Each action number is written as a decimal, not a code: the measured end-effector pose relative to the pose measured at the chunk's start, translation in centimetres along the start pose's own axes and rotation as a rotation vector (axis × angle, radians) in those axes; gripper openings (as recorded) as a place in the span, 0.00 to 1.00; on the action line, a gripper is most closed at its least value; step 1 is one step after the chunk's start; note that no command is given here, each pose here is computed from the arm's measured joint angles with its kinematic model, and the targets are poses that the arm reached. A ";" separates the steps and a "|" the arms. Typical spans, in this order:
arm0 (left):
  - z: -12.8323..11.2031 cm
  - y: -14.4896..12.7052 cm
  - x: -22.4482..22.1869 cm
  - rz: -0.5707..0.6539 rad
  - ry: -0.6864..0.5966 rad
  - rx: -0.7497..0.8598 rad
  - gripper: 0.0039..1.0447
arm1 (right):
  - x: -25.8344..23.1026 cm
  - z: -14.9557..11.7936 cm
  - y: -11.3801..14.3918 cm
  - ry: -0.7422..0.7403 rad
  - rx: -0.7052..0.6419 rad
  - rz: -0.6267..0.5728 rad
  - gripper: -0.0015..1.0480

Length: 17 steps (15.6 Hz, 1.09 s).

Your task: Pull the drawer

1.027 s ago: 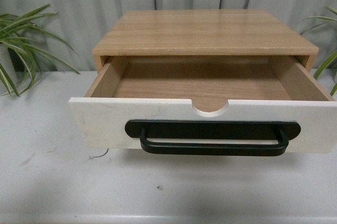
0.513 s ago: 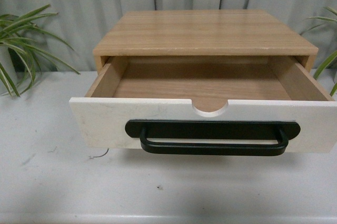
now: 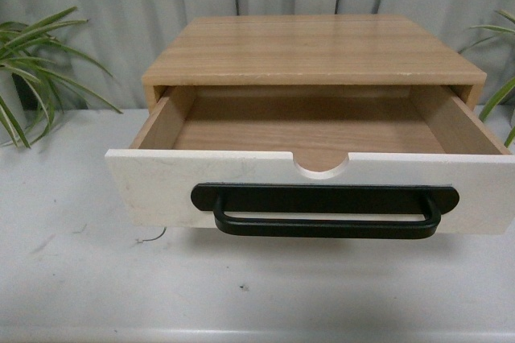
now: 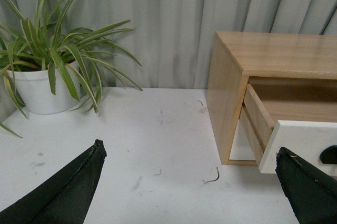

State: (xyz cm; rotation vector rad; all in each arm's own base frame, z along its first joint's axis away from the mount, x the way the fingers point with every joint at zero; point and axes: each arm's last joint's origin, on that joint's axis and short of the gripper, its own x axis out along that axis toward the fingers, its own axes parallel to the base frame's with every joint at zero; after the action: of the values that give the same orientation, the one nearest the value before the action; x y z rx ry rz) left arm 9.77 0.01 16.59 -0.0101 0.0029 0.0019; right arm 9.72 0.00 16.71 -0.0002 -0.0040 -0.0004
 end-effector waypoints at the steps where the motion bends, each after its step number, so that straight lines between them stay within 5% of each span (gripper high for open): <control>1: 0.0 0.0 0.0 0.000 0.000 0.000 0.94 | 0.0 0.0 0.0 0.000 0.000 0.000 0.93; 17: 0.0 0.0 0.0 0.000 0.000 0.000 0.94 | 0.0 0.0 0.0 0.000 0.000 0.000 0.94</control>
State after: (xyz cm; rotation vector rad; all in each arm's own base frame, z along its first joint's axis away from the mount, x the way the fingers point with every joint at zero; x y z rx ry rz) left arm 9.76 0.01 16.59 -0.0105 0.0025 0.0019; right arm 9.72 0.00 16.71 -0.0002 -0.0040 -0.0008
